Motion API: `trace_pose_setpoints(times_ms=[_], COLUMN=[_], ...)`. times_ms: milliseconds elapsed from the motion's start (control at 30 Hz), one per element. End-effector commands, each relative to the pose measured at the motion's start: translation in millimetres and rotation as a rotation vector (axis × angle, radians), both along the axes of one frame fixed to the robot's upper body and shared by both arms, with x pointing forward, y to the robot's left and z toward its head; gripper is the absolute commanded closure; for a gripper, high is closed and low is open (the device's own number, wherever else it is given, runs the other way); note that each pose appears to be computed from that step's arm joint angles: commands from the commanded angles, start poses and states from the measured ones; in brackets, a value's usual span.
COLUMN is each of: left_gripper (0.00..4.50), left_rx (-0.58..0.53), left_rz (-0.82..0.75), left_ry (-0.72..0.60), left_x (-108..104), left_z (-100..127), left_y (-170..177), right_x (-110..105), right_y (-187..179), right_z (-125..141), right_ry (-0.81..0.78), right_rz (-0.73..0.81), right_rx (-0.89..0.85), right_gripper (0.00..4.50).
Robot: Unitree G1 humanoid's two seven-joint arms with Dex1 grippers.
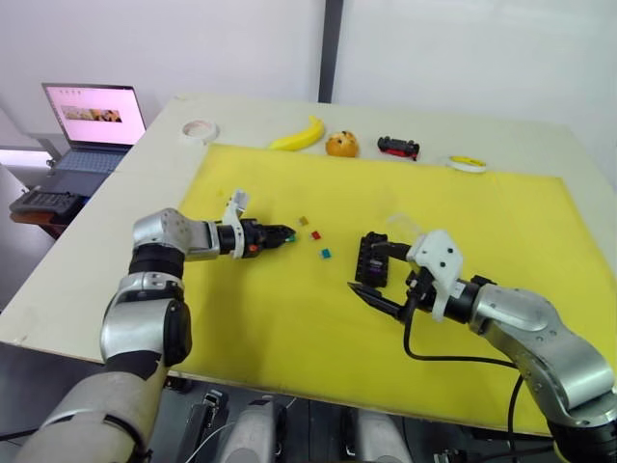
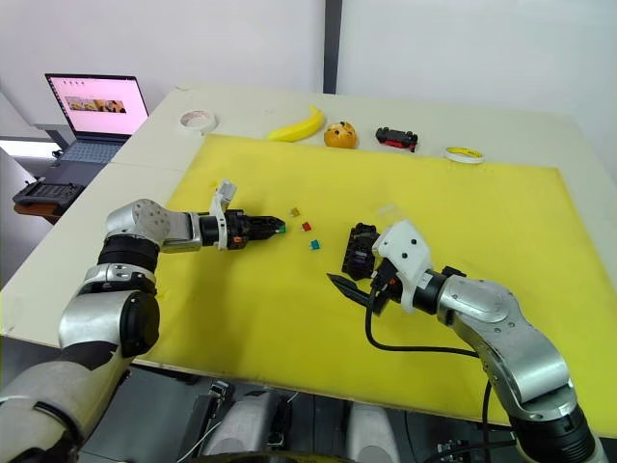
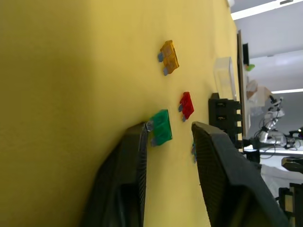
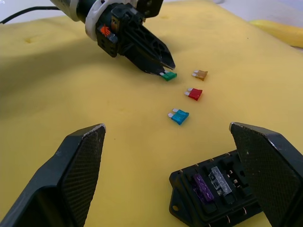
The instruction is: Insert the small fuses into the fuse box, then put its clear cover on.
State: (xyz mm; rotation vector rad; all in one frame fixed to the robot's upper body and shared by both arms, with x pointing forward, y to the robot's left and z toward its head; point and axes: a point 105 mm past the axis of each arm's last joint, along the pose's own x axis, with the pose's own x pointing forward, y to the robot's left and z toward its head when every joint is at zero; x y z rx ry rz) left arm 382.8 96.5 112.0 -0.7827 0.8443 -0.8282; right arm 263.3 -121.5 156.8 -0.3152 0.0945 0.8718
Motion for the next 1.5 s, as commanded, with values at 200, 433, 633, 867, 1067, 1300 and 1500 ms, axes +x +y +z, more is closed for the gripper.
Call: trace_pose_setpoints(times_ms=[200,433,633,867,1067,1300,1500], left_gripper=[2.63,2.63,2.63,3.86,3.86,3.86,4.47], left_rx=[0.005,0.013,0.002,0.011,0.018,0.014,0.013], left_rz=[-0.036,-0.048,-0.056,-0.045,-0.043,-0.039,-0.033], left_ry=[0.034,0.034,0.036,0.036,0.042,0.044,0.050], left_x=[-5.0,-6.4,-7.5,-6.0,-6.7,-6.8,-7.3], left_z=[-8.2,-11.1,-11.0,-14.3,-17.8,-19.5,-22.0], left_y=[-10.8,-14.0,-15.7,-14.6,-14.5,-13.4,-12.9], right_x=[-1.5,-1.1,-1.9,-1.7,-0.7,-1.1,-0.7], right_y=[-1.8,-2.4,-2.7,-3.2,-3.0,-3.0,-3.2], right_z=[13.5,13.8,13.1,13.7,15.1,15.3,16.6], right_ry=[-0.061,-0.063,-0.061,-0.061,-0.063,-0.060,-0.061], right_rz=[-0.003,-0.007,-0.009,-0.008,-0.008,-0.008,-0.008], right_rx=[0.000,0.000,0.000,-0.006,-0.006,-0.007,-0.006], right_gripper=[0.00,0.00,0.00,0.00,0.00,0.00,0.00])
